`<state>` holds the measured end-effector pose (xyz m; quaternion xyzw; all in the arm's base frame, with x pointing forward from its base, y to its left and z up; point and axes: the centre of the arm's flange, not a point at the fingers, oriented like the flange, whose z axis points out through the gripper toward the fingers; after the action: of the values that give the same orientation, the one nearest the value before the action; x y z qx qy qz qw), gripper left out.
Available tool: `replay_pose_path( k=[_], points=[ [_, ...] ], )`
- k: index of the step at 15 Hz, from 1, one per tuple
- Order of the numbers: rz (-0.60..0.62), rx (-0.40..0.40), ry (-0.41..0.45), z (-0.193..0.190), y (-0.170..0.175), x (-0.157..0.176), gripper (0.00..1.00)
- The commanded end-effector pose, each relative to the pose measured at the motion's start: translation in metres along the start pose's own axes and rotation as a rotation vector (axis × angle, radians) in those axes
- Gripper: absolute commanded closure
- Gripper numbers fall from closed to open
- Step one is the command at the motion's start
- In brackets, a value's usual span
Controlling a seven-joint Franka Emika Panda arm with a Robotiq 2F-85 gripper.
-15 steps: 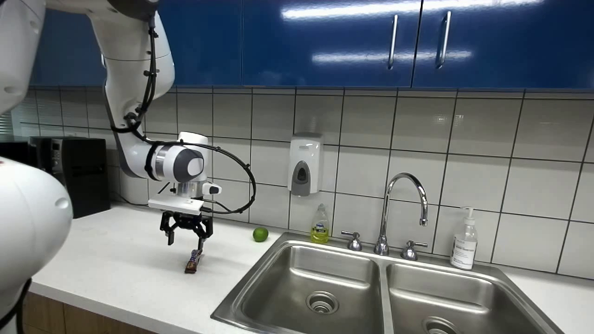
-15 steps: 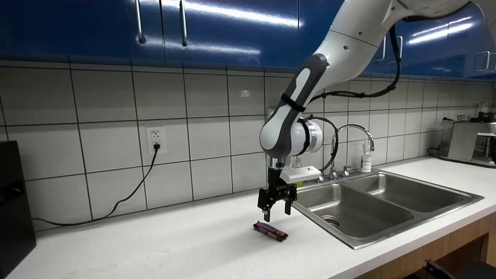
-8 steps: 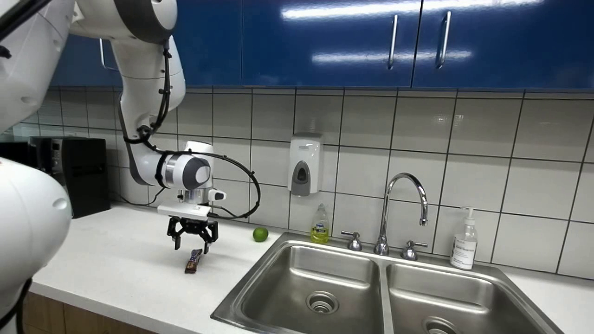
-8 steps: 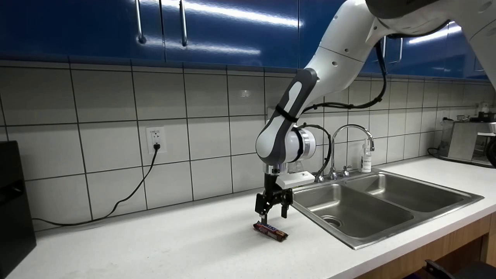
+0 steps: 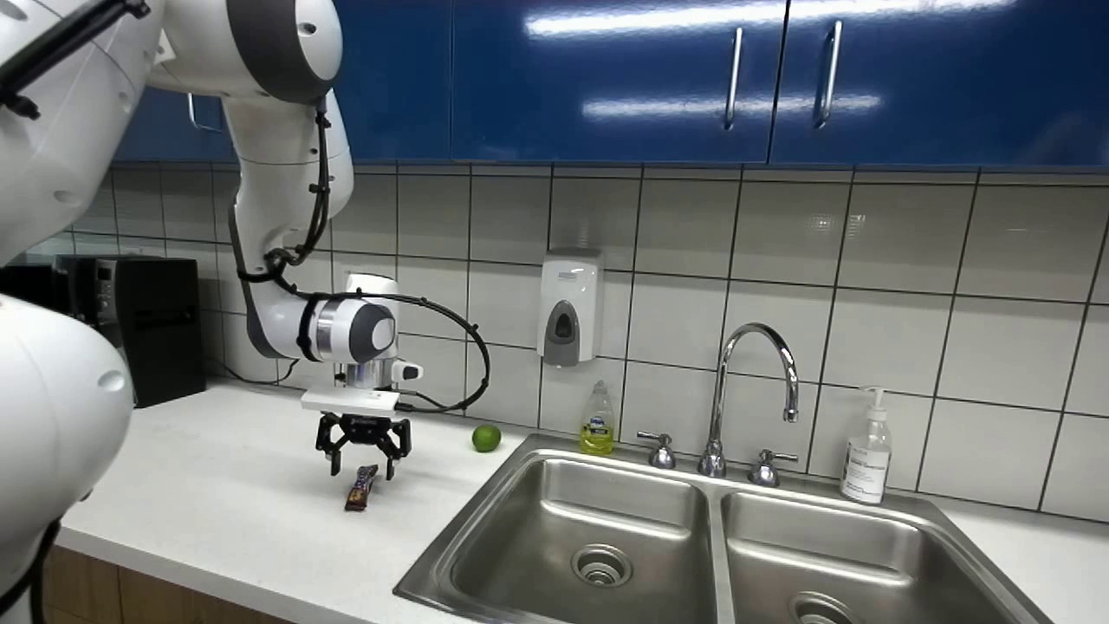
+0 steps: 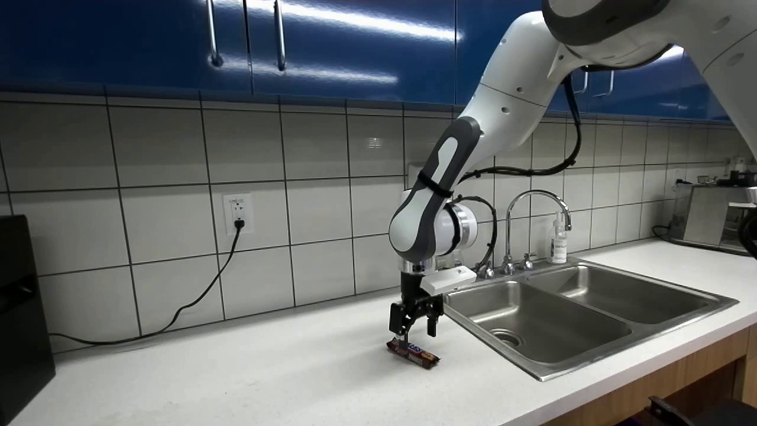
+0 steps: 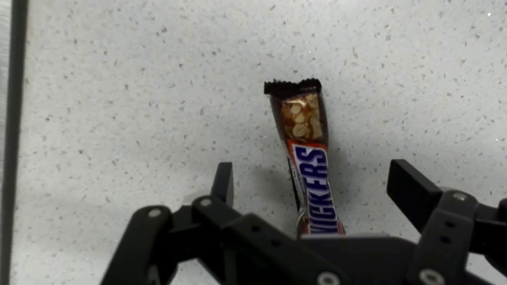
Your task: Put the brown packet in the sink on the left.
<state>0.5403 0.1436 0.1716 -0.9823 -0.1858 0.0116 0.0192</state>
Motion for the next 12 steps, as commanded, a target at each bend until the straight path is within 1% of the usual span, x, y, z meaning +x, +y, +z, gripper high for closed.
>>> replay_pose_path(
  k=[1,12],
  points=[
    [-0.045,-0.01,0.01,0.006,0.003,0.006,0.0],
    [-0.107,-0.023,0.025,0.016,-0.001,0.009,0.0]
  ],
)
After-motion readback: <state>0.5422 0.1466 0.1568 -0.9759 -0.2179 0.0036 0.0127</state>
